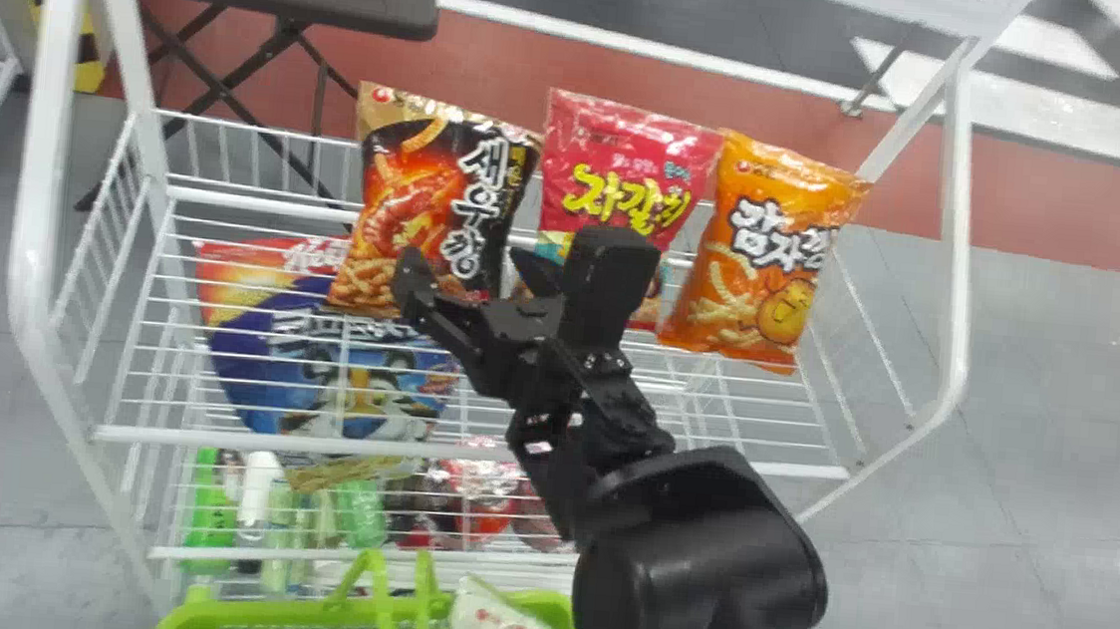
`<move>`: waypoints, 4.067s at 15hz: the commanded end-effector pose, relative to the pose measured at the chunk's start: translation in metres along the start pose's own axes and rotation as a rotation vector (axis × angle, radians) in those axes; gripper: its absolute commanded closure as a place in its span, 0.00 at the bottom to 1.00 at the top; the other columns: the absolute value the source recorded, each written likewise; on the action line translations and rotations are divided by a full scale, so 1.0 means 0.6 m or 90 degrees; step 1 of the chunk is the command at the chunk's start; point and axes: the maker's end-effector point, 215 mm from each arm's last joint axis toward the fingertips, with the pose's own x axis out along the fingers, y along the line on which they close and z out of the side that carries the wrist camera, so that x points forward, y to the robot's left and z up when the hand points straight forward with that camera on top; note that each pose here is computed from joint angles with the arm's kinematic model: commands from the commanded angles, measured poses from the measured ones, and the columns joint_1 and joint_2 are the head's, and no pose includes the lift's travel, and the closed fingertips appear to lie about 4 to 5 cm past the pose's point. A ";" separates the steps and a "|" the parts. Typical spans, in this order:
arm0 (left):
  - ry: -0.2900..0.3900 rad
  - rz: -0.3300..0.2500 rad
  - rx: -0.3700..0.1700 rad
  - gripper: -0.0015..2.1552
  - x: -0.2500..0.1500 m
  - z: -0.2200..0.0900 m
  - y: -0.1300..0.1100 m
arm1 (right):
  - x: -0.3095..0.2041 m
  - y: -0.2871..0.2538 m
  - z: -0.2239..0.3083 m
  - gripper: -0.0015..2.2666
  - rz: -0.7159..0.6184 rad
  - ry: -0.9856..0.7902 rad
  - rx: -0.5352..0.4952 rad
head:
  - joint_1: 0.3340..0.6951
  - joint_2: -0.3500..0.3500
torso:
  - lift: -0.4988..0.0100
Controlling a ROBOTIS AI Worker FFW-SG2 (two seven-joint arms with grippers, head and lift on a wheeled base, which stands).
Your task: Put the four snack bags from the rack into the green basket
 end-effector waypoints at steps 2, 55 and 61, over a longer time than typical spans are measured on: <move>0.003 -0.008 0.003 0.98 -0.007 0.008 0.004 | 0.040 0.002 -0.007 0.04 -0.031 0.009 -0.026 | 1.00 0.22 | 0.97; -0.013 0.025 -0.013 0.98 -0.020 0.023 0.012 | -0.487 0.074 -0.419 0.75 0.263 0.518 0.209 | 1.00 0.00 | 0.97; -0.012 0.025 -0.015 0.98 -0.019 0.019 0.011 | -0.468 0.037 -0.378 0.03 0.247 0.465 0.201 | 1.00 0.00 | 0.97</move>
